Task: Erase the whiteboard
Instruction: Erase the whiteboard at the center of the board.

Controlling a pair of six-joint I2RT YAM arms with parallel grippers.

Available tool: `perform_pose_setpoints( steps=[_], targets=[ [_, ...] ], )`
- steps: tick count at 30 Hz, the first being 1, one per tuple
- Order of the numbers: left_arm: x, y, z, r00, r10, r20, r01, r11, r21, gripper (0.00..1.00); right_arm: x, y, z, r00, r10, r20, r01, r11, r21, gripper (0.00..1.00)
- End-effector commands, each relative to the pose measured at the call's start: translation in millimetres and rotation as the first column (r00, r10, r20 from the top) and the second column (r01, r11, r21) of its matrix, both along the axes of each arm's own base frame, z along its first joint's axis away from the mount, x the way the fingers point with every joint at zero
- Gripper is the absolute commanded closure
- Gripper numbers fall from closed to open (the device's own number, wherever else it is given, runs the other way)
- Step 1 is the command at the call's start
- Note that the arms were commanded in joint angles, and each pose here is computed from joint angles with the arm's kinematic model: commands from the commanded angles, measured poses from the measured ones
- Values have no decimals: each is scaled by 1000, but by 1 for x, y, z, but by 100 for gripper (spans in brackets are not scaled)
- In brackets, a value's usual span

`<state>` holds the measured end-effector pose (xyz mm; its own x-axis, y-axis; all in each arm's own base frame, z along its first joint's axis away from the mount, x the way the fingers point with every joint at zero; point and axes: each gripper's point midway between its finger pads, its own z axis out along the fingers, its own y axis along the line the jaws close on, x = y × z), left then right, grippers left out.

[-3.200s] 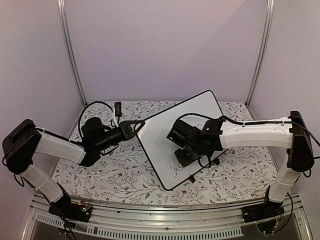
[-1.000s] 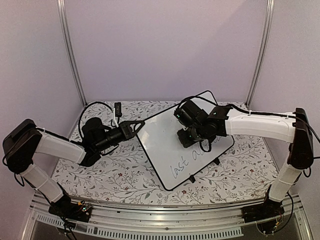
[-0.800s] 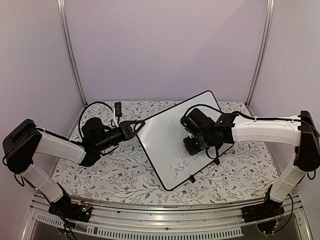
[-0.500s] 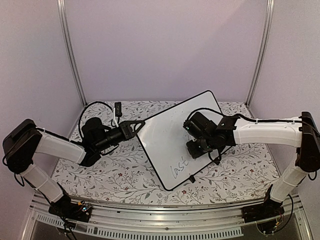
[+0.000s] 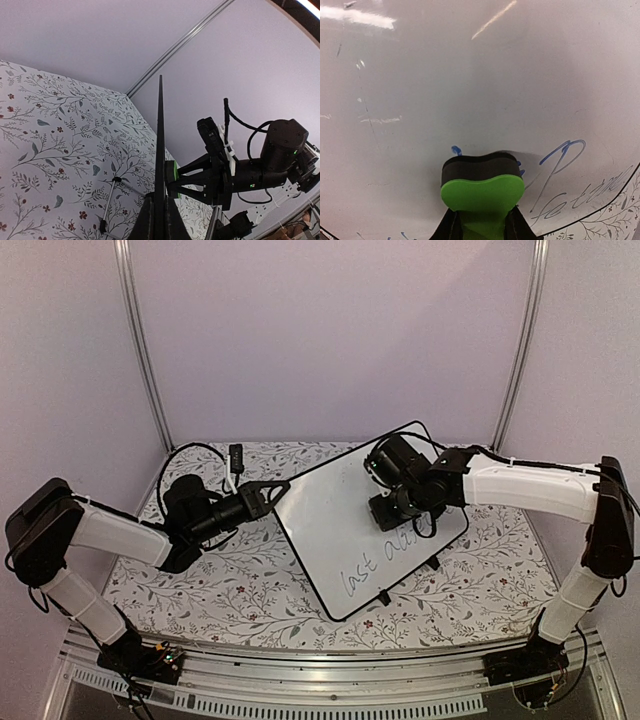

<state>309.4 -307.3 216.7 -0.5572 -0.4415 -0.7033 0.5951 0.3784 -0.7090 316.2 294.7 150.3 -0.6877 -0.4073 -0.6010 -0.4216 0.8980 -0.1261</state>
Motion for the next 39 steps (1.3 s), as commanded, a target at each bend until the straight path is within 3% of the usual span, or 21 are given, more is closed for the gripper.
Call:
perform_pose_setpoints(
  steps=[1, 14, 29, 39],
  targets=[
    [-16, -18, -8, 996, -95, 0, 95, 995, 34, 100, 6, 10, -13, 1000, 20, -15, -20, 999, 29, 100],
    [-16, -19, -10, 995, -99, -7, 99, 994, 34, 100, -38, 4, -32, 996, 39, -81, -34, 997, 68, 100],
    [-16, -18, -8, 995, -98, -2, 98, 995, 33, 100, 18, 9, 14, 998, -16, 63, 13, 999, 43, 100],
    [-16, -18, -8, 995, -96, -1, 96, 995, 33, 100, 16, 8, -9, 1000, 1, 6, -1, 1000, 3, 100]
  ],
)
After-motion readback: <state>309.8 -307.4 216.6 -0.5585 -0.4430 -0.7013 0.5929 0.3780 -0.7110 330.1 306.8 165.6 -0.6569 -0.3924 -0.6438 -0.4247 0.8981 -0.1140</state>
